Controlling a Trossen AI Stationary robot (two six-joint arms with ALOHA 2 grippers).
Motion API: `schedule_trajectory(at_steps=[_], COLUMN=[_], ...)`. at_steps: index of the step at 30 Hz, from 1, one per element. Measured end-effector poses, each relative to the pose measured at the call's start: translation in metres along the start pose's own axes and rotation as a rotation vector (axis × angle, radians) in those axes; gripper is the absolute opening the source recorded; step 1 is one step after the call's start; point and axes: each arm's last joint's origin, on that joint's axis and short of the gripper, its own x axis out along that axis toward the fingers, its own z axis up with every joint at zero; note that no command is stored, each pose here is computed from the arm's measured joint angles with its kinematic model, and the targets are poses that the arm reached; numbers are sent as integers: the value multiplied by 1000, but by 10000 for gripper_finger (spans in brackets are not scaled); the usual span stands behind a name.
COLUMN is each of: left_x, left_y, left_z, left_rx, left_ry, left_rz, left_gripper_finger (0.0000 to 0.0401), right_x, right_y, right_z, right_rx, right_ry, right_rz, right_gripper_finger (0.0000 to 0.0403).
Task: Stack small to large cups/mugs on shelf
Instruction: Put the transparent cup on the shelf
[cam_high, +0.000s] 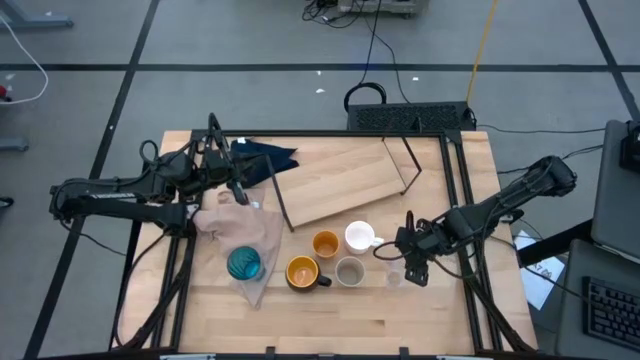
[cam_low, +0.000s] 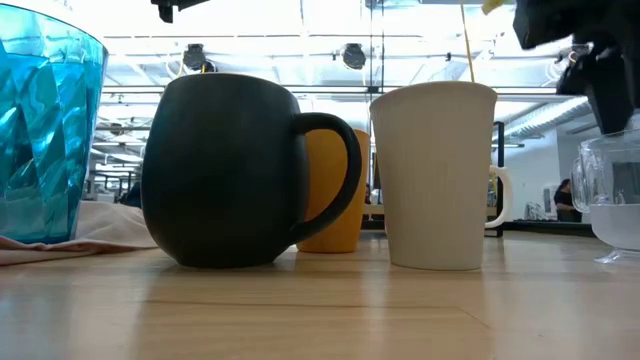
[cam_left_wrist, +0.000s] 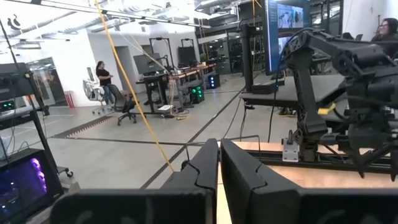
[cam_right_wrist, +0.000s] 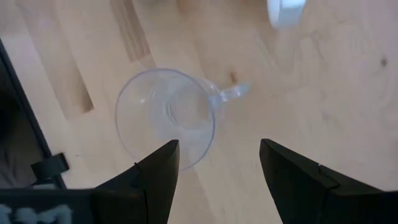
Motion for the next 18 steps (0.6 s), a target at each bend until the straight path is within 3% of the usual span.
schedule_trajectory(at_steps=[12, 18], left_x=[0, 0], left_y=[0, 0], left_z=[0, 0], left_rx=[0, 0], left_ry=[2, 5], left_rz=[0, -1], left_gripper_finger=[21, 21], right_x=[24, 34], right_y=[-4, -10], right_z=[-2, -7], right_rx=[-5, -4], right_ry=[-57, -39], right_rz=[73, 52], right_gripper_finger=[214, 214])
